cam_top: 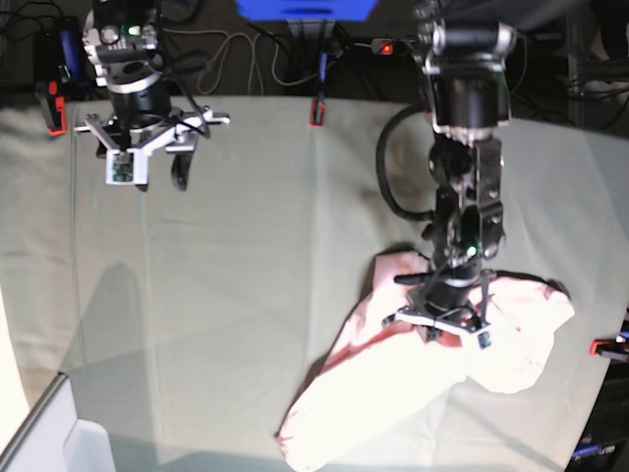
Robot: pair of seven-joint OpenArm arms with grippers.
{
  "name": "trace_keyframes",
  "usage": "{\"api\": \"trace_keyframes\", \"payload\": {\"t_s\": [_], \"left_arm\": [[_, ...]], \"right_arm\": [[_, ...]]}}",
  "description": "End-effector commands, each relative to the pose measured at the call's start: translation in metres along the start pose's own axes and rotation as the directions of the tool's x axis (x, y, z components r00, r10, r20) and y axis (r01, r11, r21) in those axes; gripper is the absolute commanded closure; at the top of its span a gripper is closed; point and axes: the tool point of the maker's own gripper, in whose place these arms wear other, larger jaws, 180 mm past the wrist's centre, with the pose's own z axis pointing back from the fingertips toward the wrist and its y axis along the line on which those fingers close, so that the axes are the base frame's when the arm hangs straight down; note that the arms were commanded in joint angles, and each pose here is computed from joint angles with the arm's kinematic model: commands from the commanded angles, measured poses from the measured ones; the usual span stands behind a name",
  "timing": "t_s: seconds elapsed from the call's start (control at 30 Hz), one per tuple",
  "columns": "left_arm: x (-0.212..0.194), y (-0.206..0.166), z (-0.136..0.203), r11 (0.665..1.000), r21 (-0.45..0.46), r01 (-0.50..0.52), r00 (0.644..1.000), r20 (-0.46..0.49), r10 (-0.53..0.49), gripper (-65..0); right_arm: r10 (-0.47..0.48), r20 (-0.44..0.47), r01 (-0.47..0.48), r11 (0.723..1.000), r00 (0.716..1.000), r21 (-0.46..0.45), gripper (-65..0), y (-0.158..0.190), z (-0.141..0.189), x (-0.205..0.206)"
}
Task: Layout the t-shirt on the table in an organized manner, then fold the t-shirt properly
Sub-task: 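Drag the grasped shirt fabric with the left gripper across the table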
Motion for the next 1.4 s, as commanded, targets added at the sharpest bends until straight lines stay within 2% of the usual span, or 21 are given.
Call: {"api": "trace_keyframes", "payload": {"t_s": [0.0,0.1,0.2,0.37,0.4,0.5,0.63,0.8,0.97,1.0,1.1,1.17,1.3,1.37], "left_arm": [[0.023,-0.029,0.007,0.998,-0.070,0.012,0.998,0.069,-0.007,-0.3],[0.022,-0.078,0.038,0.982,-0.185,0.045,0.997,0.076,-0.031,-0.2],[0.006,-0.140,0.077,0.937,-0.337,0.091,0.995,0.073,-0.070,-0.2],[-0.039,-0.240,0.140,0.786,-0.594,0.169,0.984,0.056,-0.169,-0.2],[-0.048,-0.256,0.151,0.754,-0.634,0.174,0.981,0.050,-0.185,-0.2],[-0.068,-0.283,0.172,0.684,-0.704,0.188,0.973,0.039,-0.227,-0.2],[-0.083,-0.293,0.176,0.650,-0.716,0.255,0.952,0.067,-0.300,-0.2],[-0.101,-0.305,0.173,0.606,-0.737,0.298,0.932,0.088,-0.352,-0.2],[-0.129,-0.325,0.183,0.514,-0.787,0.342,0.895,0.106,-0.433,-0.5],[-0.134,-0.326,0.185,0.507,-0.794,0.334,0.892,0.092,-0.442,-0.5],[-0.142,-0.325,0.183,0.514,-0.802,0.305,0.894,0.055,-0.444,-2.1],[-0.143,-0.325,0.183,0.517,-0.804,0.294,0.896,0.045,-0.441,-8.2],[-0.134,-0.322,0.188,0.505,-0.806,0.308,0.899,0.072,-0.433,-27.2],[-0.129,-0.319,0.189,0.502,-0.805,0.317,0.899,0.086,-0.429,-33.9]], "right_arm": [[0.003,0.038,-0.003,1.000,0.999,-0.002,-30.9,-0.001,0.002,0.009],[0.007,0.041,-0.006,0.999,0.999,-0.036,-30.9,-0.014,0.003,0.010],[0.013,0.040,-0.009,0.993,0.999,-0.117,-30.9,-0.044,0.005,0.010],[0.023,0.044,-0.010,0.957,0.999,-0.291,-30.9,-0.108,0.017,0.013],[0.025,0.043,-0.010,0.946,0.999,-0.325,-30.9,-0.120,0.021,0.013],[0.031,0.041,-0.012,0.915,0.999,-0.404,-30.9,-0.150,0.033,0.013],[0.038,0.035,-0.017,0.877,0.999,-0.481,-30.9,-0.179,0.047,0.013],[0.038,0.024,-0.020,0.849,0.999,-0.528,-31.0,-0.196,0.059,0.010],[0.022,0.025,-0.004,0.827,0.999,-0.561,-31.2,-0.205,0.066,0.007],[0.022,0.025,-0.004,0.827,0.999,-0.561,-31.2,-0.205,0.066,0.007],[0.021,0.026,-0.003,0.832,0.999,-0.555,-31.2,-0.202,0.065,0.007],[0.021,0.026,-0.003,0.833,0.999,-0.554,-31.2,-0.202,0.064,0.007],[0.021,0.029,-0.001,0.834,0.999,-0.551,-31.5,-0.201,0.063,0.008],[0.024,0.036,0.000,0.838,0.999,-0.545,-31.5,-0.199,0.061,0.011]]}}
